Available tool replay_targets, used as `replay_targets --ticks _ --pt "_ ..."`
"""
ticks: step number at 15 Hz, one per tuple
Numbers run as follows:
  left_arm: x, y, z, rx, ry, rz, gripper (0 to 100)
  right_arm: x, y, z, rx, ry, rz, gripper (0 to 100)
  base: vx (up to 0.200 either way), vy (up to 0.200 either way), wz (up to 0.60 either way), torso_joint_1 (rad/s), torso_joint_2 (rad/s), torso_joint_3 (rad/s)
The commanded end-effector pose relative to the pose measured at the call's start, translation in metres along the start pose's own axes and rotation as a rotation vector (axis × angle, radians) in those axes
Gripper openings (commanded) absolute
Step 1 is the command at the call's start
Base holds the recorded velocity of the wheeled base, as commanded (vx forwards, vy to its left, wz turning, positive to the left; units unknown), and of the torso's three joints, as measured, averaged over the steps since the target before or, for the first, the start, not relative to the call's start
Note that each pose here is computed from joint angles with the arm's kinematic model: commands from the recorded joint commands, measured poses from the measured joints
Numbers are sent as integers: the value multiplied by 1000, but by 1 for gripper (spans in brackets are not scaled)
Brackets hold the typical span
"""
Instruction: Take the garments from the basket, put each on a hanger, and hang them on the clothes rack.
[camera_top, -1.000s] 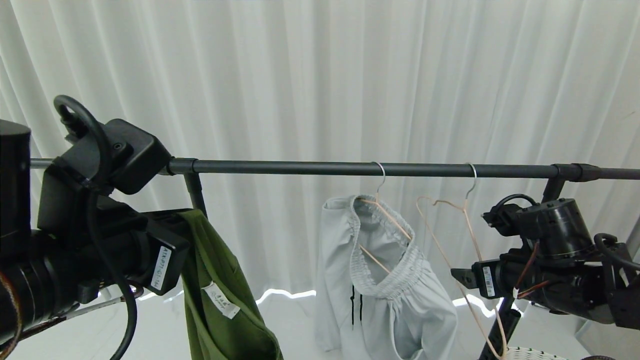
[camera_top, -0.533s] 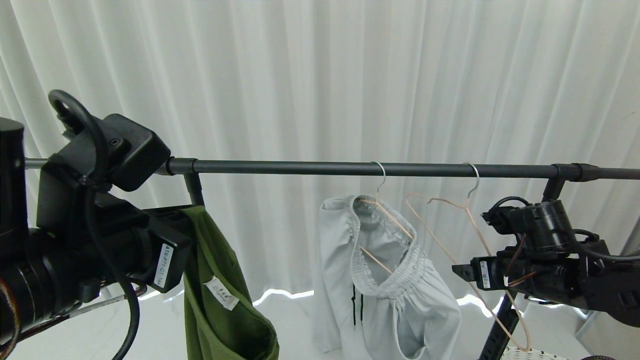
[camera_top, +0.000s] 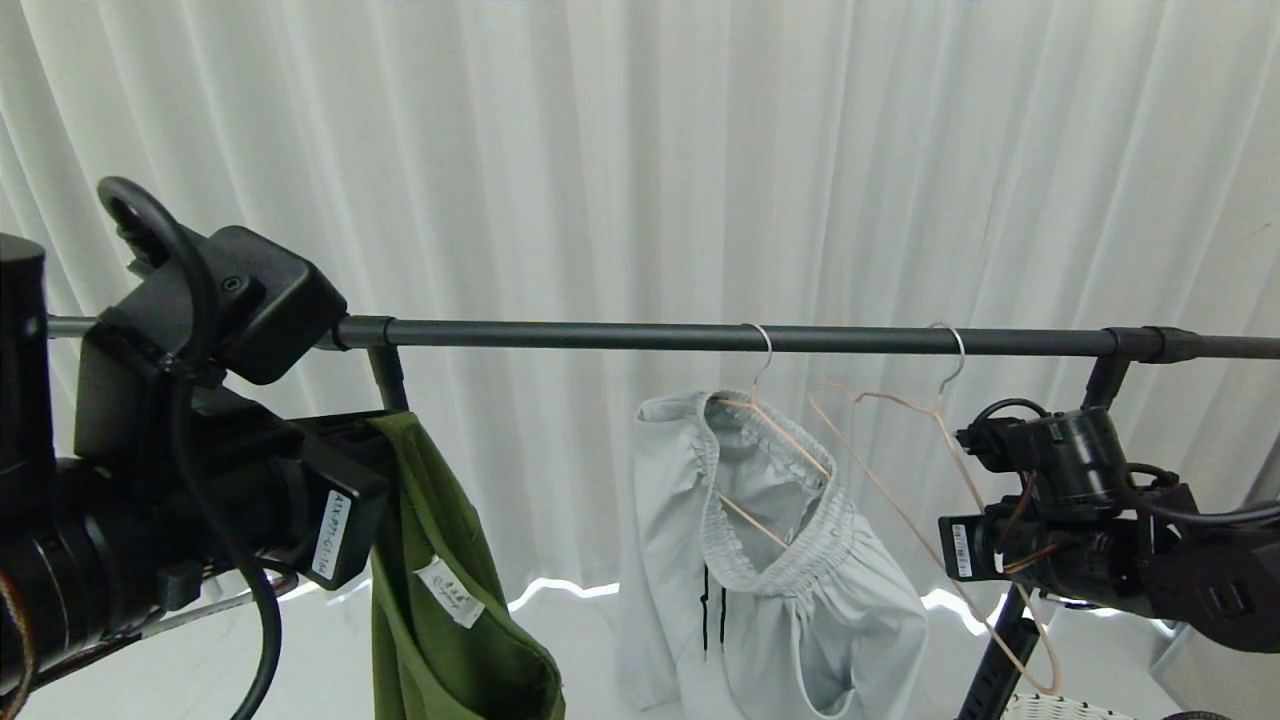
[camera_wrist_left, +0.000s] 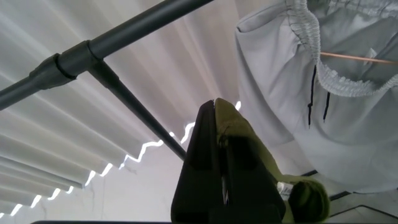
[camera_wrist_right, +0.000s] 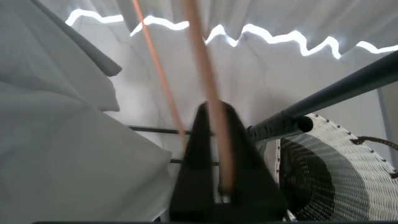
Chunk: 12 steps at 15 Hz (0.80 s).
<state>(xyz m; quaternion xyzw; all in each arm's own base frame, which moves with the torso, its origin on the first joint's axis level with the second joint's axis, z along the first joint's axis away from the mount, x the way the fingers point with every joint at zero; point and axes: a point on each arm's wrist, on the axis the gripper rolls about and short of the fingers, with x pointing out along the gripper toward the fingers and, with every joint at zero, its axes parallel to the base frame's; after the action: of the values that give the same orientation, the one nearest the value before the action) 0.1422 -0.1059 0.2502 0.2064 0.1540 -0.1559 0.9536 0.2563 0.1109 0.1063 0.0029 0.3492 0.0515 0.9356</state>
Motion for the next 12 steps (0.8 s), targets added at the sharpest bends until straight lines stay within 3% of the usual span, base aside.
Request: replay_targets --ticks 1,8,12 --pt "0 0 0 2 1 0 0 -5 -1 2 4 -15 3 0 0 0 0 0 0 0" --pt "0 0 0 4 0 0 0 -47 -7 17 34 -152 23 0 0 0 0 0 0 0" --pt "2 -1 0 60 -32 10 0 -81 -21 -4 40 -187 10 0 0 0 0 0 0 0"
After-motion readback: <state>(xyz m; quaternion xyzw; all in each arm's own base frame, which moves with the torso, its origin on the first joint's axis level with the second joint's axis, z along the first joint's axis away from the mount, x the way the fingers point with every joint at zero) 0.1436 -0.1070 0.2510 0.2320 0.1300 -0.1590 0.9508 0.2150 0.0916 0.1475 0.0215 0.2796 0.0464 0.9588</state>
